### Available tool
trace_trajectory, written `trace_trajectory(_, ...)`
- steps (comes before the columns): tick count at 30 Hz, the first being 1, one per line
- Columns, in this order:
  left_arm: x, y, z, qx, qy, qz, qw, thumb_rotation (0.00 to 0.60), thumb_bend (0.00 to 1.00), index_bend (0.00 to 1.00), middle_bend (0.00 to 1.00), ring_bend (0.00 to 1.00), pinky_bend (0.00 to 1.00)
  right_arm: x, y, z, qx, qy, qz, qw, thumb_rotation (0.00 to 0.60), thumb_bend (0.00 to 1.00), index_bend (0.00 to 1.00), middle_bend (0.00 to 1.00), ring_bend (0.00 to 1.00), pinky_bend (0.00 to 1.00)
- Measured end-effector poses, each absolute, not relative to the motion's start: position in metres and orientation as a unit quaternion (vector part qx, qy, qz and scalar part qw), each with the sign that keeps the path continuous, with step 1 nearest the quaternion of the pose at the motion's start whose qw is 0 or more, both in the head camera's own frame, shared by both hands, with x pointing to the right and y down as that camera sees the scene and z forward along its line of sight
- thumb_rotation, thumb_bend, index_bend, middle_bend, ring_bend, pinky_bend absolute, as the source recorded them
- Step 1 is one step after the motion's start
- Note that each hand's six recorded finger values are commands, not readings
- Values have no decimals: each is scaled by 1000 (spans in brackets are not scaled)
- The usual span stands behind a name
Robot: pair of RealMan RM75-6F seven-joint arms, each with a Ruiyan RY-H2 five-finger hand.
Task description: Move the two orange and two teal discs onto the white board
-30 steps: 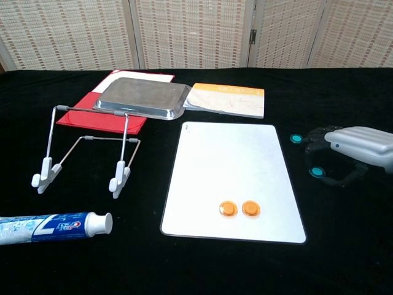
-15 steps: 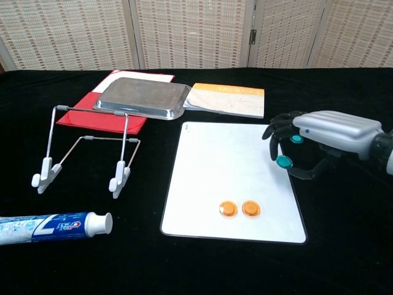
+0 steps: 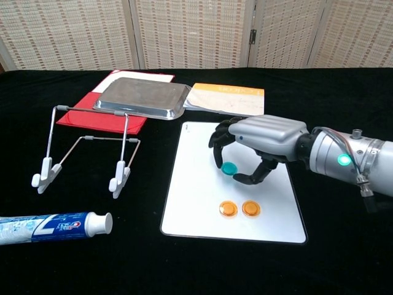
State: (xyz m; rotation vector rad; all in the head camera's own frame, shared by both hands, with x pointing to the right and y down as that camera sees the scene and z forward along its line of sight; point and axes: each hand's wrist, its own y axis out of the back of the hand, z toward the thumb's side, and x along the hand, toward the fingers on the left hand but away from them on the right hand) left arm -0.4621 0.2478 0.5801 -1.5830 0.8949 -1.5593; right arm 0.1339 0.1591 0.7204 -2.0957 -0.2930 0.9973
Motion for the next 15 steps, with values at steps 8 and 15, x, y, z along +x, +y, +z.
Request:
trace_trajectory(8,-464,249,580,-614,348,-608,363,600,143,3,0,4,0,134,152,728,-819,-117,406,389,600,448,517,207,52,0)
trace_trajectory(15,-465,248,581,-614,348,-609,363,600,144,3,0,3,0,129,149,732,-817,-113,409,390,600,448,506,202,53,0)
